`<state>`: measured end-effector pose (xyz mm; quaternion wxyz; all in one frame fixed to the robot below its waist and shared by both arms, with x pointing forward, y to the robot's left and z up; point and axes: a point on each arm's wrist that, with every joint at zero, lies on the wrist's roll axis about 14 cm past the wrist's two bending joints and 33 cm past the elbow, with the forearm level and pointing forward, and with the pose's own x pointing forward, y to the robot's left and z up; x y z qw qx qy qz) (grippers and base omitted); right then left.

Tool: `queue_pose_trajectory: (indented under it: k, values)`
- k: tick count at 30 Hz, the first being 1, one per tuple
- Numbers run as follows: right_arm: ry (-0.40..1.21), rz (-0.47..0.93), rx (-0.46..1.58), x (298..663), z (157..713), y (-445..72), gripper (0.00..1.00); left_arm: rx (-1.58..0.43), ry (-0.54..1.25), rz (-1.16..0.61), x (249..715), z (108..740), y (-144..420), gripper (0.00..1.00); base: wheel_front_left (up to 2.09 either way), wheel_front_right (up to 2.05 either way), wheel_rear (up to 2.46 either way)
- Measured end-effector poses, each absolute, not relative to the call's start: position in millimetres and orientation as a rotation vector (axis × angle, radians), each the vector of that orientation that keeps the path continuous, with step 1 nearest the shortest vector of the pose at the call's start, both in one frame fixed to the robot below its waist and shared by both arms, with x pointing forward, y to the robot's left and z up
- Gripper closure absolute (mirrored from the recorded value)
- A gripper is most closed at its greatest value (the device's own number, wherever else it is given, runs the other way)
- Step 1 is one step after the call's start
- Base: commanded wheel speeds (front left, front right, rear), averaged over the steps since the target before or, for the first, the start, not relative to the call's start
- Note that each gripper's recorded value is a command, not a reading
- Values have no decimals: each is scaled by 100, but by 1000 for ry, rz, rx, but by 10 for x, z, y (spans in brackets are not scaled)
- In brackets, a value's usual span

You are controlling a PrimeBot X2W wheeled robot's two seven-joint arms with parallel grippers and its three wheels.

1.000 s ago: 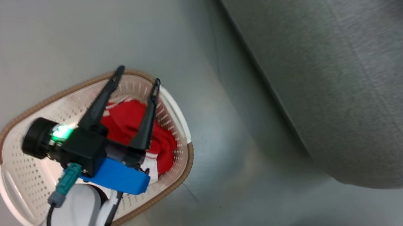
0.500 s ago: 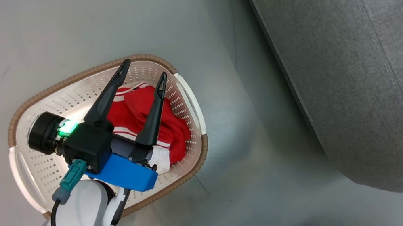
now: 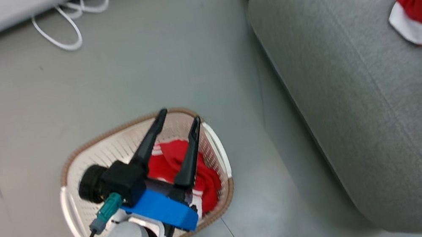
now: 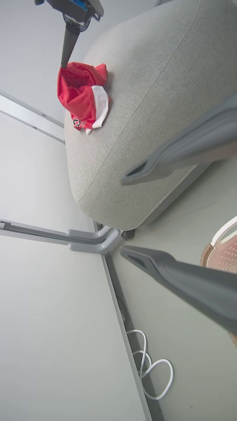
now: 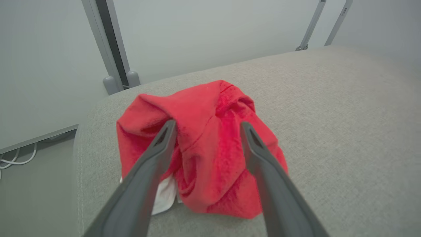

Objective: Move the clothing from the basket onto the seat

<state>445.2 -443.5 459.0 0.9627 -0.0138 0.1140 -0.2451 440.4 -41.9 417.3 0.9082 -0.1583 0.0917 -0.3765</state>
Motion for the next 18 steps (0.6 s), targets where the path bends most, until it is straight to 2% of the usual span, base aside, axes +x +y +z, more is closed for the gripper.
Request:
queue_pose_trajectory:
  k: [7, 18]
  values:
    - [169, -418, -42, 4157, 4854, -4167, 0, -326, 138, -680, 4200, 4517, -191, 0, 0, 0, 0]
    - [103, -240, 24, 3866, 4956, -3258, 0, -292, 89, -473, 3877, 4709, 467, 0, 0, 0, 0]
